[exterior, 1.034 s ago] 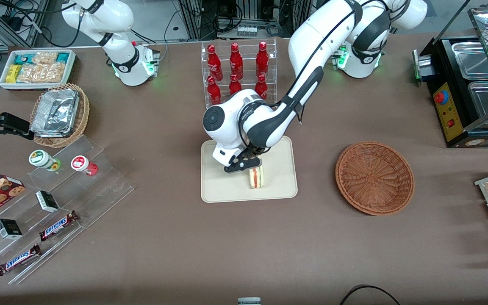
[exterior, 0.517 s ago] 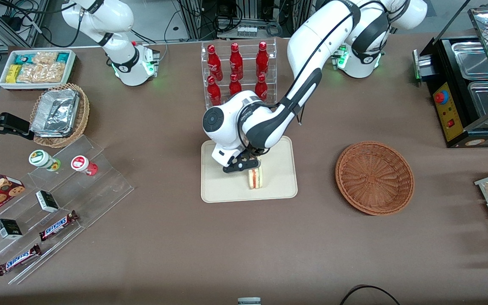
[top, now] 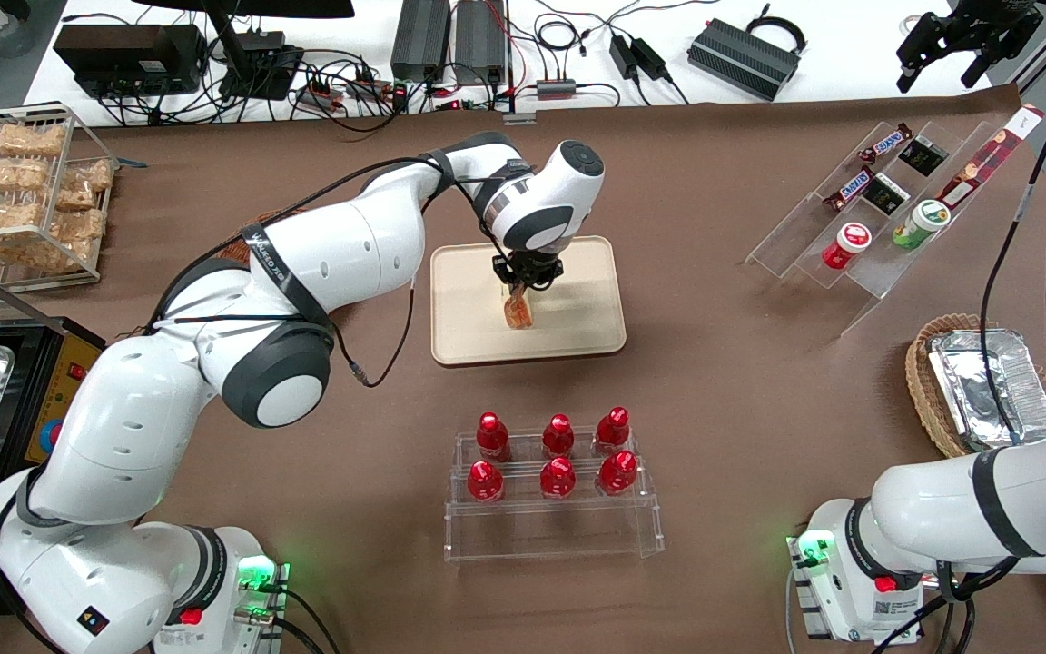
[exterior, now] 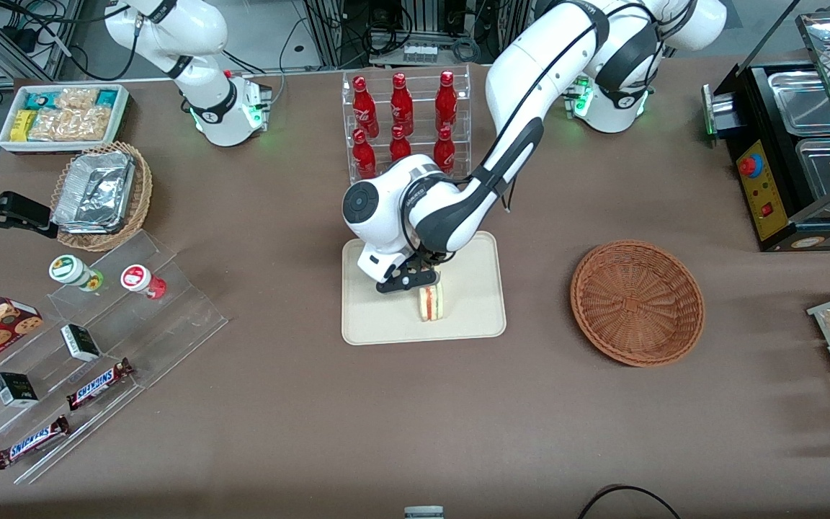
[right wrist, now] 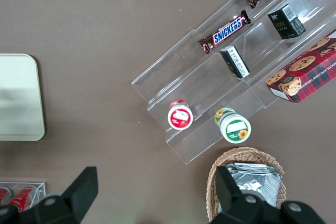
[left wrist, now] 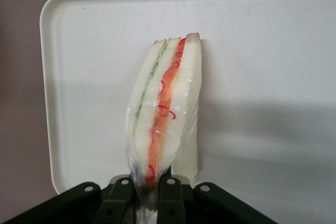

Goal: Place sandwich from basket to tray
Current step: 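Lower the sandwich upright onto the center of the cream tray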

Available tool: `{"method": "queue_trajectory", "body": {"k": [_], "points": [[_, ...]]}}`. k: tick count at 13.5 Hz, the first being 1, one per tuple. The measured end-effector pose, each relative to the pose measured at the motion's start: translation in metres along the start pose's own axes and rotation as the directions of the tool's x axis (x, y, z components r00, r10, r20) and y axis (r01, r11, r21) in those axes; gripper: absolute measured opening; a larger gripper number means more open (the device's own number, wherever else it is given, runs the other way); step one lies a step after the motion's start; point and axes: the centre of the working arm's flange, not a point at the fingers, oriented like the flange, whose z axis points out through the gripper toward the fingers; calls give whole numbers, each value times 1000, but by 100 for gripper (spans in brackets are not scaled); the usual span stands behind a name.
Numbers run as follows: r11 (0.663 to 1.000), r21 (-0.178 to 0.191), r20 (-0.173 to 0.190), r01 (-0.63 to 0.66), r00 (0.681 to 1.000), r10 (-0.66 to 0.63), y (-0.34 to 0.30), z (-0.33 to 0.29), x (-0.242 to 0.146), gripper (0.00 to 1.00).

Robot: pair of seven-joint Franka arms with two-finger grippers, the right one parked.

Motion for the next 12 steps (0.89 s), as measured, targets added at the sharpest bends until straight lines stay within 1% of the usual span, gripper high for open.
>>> {"method": "queue_trajectory", "body": {"k": [2, 3, 4, 6, 7, 10, 11, 12], "points": [[1000, -6, -3, 1, 1000, -1, 1, -1, 0, 14], [1000, -7, -4, 1, 1000, -1, 1, -1, 0, 20], [1000, -7, -4, 1, 1000, -2, 1, -1, 0, 28], [1000, -7, -4, 2, 1000, -2, 1, -1, 0, 51], [1000, -7, -4, 2, 1000, -2, 1, -1, 0, 60], [1000, -8, -5, 2, 1000, -2, 1, -1, 0, 91], [1000, -9, -5, 3, 1000, -3, 1, -2, 0, 99], [1000, -11, -6, 3, 1000, -3, 1, -3, 1, 100]]}}
